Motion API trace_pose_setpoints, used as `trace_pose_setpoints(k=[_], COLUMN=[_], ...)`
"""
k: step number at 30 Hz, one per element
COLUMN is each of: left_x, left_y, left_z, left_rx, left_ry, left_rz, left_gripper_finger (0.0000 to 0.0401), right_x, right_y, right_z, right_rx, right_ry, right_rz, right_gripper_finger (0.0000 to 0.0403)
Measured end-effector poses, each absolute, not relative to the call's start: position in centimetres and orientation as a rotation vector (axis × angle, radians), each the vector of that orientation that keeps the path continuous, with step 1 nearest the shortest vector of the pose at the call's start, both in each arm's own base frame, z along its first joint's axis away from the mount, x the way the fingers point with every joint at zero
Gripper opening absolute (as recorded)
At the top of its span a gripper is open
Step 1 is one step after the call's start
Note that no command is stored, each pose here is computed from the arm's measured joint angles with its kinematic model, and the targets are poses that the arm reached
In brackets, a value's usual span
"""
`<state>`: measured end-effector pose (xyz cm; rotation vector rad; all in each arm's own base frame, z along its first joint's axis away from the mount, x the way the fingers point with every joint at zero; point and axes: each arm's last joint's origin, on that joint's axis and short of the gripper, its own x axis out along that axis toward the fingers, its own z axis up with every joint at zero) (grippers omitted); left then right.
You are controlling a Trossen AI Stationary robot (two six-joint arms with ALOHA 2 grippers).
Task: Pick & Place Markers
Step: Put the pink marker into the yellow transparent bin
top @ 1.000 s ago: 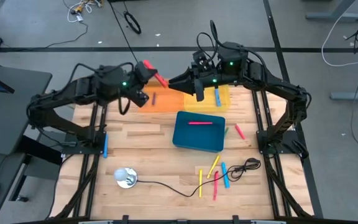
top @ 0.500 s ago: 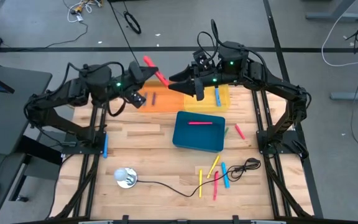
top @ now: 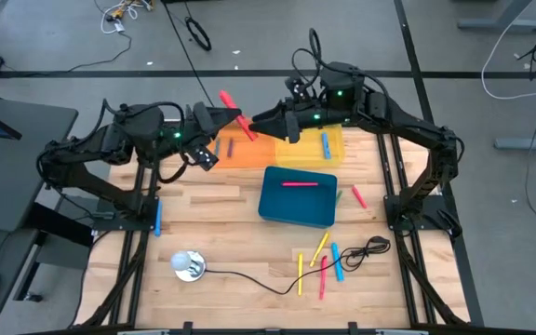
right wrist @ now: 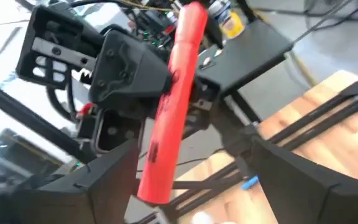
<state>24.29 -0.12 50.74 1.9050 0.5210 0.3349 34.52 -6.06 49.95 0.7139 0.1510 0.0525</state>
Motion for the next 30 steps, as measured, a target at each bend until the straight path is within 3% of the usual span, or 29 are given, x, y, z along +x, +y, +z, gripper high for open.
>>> trace_pose_setpoints(k=[5, 15, 21, 30], left_x=[24.3, 25.4, 25.4, 25.4], left_y=[0.0, -0.1, -0.1, -0.1], left_z=[50.7, 50.0, 50.0, 50.1], left_rx=[1.908, 1.925, 1.924, 1.913], left_ry=[0.528, 0.526, 0.526, 0.522], left_rz=[0.334, 0.286, 0.287, 0.295], left_gripper_finger=[0.0065, 0.0065, 0.0065, 0.0065], right_x=[35.3, 35.7, 35.6, 35.6], right_y=[-5.8, -5.7, -5.6, -5.6], right_z=[49.4, 49.0, 49.0, 48.9], right_rx=[0.775, 0.791, 0.801, 0.83], right_ry=[0.14, 0.126, 0.142, 0.161], right_rz=[0.173, 0.193, 0.228, 0.232], right_gripper_finger=[0.0315, 0.0302, 0.0239, 0.0111])
